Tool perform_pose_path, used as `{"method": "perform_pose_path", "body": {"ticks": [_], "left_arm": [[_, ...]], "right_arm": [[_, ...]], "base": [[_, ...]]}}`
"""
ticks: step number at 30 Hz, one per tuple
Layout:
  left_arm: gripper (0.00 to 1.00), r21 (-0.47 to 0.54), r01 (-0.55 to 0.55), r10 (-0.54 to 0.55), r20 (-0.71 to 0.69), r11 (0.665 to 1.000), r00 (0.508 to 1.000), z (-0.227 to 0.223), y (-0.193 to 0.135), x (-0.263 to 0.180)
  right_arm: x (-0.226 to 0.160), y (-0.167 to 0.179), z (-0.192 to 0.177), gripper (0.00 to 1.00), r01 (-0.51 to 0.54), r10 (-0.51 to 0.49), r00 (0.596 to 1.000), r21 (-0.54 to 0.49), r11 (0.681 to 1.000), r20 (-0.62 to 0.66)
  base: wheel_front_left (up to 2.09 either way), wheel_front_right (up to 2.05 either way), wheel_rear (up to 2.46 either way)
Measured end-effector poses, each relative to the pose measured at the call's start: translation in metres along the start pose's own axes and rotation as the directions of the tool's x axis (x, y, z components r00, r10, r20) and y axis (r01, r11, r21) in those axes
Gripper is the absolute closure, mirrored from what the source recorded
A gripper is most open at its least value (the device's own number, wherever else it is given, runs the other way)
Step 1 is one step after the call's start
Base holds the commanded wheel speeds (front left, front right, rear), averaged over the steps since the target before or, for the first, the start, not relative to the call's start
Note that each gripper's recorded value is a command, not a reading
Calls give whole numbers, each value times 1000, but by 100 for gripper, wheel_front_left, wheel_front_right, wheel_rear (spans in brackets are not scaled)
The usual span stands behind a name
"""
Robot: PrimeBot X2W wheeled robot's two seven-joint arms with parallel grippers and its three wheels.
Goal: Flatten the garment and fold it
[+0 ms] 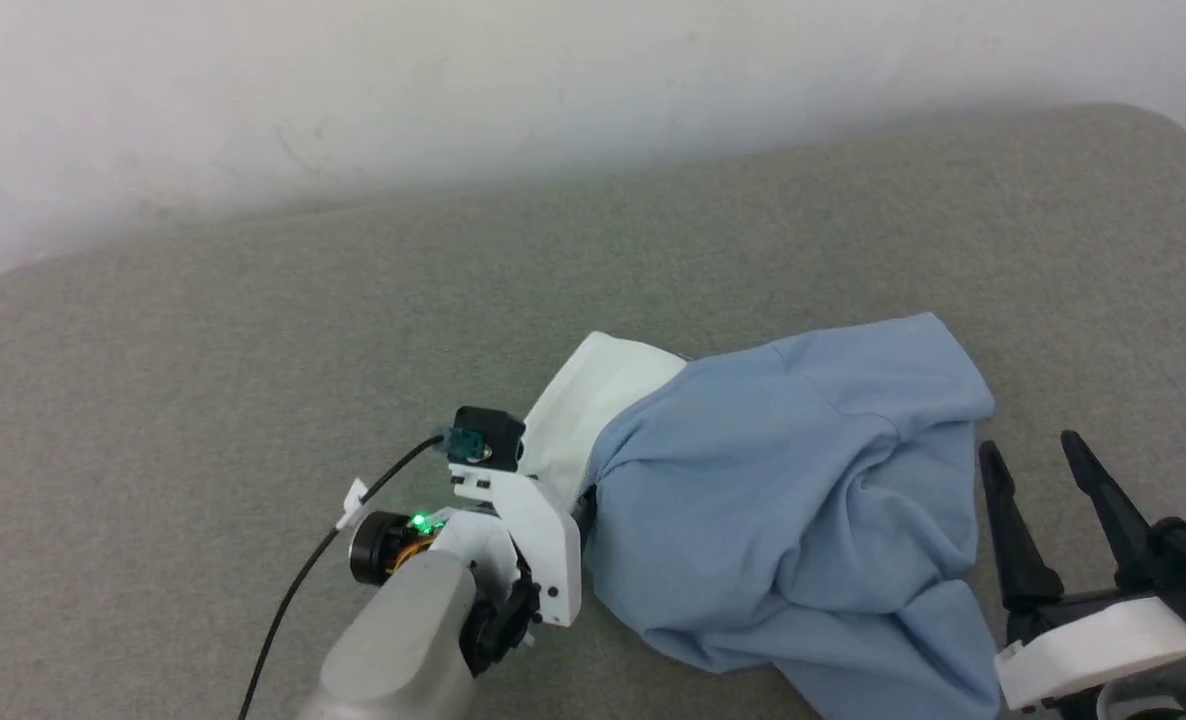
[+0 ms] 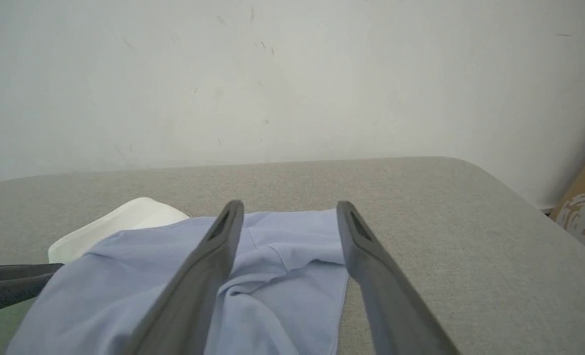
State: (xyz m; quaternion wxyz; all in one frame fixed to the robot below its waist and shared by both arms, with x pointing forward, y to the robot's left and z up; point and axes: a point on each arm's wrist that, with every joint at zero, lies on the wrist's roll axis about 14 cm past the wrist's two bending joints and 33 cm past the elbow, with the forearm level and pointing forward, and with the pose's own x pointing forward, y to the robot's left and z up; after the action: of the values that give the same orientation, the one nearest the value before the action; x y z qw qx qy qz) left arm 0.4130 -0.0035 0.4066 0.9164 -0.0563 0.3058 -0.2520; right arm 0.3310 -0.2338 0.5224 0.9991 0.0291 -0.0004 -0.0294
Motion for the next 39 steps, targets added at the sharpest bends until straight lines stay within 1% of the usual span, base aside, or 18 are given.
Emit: {"method": "perform_pose_path", "body": {"ticks": [2,6,8,9,10,13,16,18,21,22,24,25,27,29,32,36,38,39], "left_arm": [[0,27,14,-12,-66,1000,998,-8,-1,7],[0,104,53,-31,-206,993,978,-20,-5,17],[65,128,77,-42,-258,989,965,-23,-8,19],[93,138,88,-48,-274,986,960,-24,-9,19],[100,150,96,-51,-282,984,958,-24,-11,19],[100,179,94,-41,-278,979,960,-22,-9,18],[100,207,50,-9,-198,977,980,-5,3,16],[100,226,-25,49,-101,974,994,19,23,12],[100,262,-123,97,108,957,989,81,41,1],[100,276,-137,89,178,951,980,104,38,-4],[100,304,-131,42,281,944,959,137,23,-13],[100,325,-117,11,311,939,950,146,11,-17],[100,376,-63,-71,332,925,941,150,-18,-20],[100,429,21,-169,309,903,936,137,-52,-22],[100,468,167,-292,208,868,934,90,-96,-22],[100,462,336,-389,22,821,921,13,-131,-25],[100,453,411,-445,-35,791,895,-12,-149,-33],[100,448,452,-478,-61,771,876,-22,-160,-38]], "right_arm": [[-1,1,2,0,-2,2,1000,-22,1000,1],[-2,1,4,0,5,-5,1000,-30,1000,6],[-3,1,5,0,9,-9,1000,-28,1000,9],[-4,1,5,0,11,-10,1000,-26,1000,10],[-5,1,6,0,12,-12,1000,-23,1000,12],[-6,1,7,0,15,-15,1000,-14,1000,16],[-7,2,9,0,18,-18,1000,-1,1000,21],[-10,1,10,0,20,-20,1000,7,1000,23],[-12,4,8,0,15,-15,1000,24,1000,17],[-13,5,9,0,10,-11,1000,30,1000,19],[-13,8,10,0,4,-5,1000,34,999,22],[-13,9,11,0,0,-1,1000,37,999,24],[-14,11,13,0,-4,3,999,39,999,32],[-15,11,15,0,-4,3,999,39,999,38],[-15,10,17,0,0,-1,999,39,999,38],[-14,9,16,0,6,-7,1000,40,999,29],[-14,8,14,0,11,-12,1000,41,999,24],[-14,7,14,0,14,-14,1000,41,999,21]], "base": [[0,0,0],[0,0,0],[0,0,0],[0,0,0],[0,0,0],[0,0,0],[0,0,0],[0,0,0],[0,0,0],[0,0,0],[0,0,0],[0,0,0],[0,0,0],[0,0,0],[0,0,0],[0,0,0],[0,0,0],[0,0,0]]}}
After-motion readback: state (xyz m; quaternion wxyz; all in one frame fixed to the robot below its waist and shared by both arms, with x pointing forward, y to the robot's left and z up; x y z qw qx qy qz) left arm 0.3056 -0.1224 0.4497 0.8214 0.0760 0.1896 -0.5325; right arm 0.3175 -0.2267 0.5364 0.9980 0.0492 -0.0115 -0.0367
